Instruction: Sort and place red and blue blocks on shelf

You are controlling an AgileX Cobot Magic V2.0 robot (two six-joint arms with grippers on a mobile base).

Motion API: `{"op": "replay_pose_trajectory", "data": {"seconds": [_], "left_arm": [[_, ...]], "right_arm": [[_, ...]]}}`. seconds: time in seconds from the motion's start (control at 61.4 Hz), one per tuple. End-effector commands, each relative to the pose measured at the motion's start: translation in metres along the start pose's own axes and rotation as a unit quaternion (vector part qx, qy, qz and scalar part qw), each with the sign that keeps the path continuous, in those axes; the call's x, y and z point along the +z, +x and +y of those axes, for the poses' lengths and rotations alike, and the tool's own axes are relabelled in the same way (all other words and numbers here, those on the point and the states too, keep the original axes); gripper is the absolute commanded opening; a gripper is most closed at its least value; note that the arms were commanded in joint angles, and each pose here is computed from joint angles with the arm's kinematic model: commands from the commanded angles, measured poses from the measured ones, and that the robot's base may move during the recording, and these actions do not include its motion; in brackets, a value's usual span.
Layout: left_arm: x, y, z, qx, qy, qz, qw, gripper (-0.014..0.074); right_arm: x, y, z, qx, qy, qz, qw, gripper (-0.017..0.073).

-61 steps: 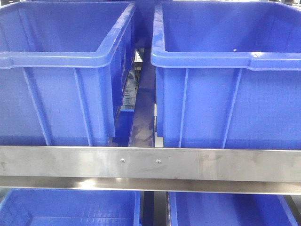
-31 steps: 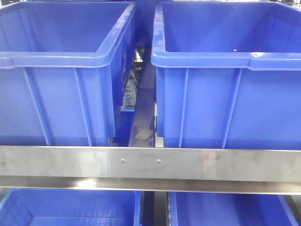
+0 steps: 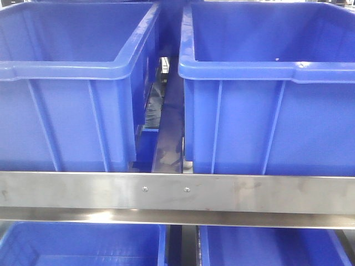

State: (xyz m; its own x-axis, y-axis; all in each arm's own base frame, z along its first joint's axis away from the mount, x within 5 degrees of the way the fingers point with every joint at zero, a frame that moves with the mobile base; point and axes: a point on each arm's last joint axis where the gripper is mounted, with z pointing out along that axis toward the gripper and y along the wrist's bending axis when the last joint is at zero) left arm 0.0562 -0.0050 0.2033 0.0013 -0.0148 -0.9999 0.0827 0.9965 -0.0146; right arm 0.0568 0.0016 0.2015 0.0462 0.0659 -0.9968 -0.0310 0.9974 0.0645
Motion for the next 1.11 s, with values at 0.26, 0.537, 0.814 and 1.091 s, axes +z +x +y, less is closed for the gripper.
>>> {"op": "replay_pose_trajectory", "data": {"seconds": [0.26, 0.537, 0.814, 1.091], "left_arm": [[-0.0008, -0.0035, 0.0014, -0.005, -0.007, -0.057, 0.998, 0.0122], [-0.0008, -0.0035, 0.0014, -0.005, -0.007, -0.057, 0.998, 0.0122], [-0.0008, -0.0035, 0.0014, -0.005, -0.007, -0.057, 0.998, 0.0122], [-0.0008, -0.0035, 0.0014, -0.005, -0.007, -0.057, 0.998, 0.0122]], "right_arm": [[-0.0031, -0.0176, 0.0007, -0.006, 0.0, -0.067, 0.998, 0.0057], [-0.0031, -0.0176, 0.0007, -0.006, 0.0, -0.067, 0.998, 0.0057], [-0.0031, -0.0176, 0.0007, -0.006, 0.0, -0.067, 0.998, 0.0057], [-0.0031, -0.0176, 0.0007, -0.006, 0.0, -0.067, 0.998, 0.0057]]}}
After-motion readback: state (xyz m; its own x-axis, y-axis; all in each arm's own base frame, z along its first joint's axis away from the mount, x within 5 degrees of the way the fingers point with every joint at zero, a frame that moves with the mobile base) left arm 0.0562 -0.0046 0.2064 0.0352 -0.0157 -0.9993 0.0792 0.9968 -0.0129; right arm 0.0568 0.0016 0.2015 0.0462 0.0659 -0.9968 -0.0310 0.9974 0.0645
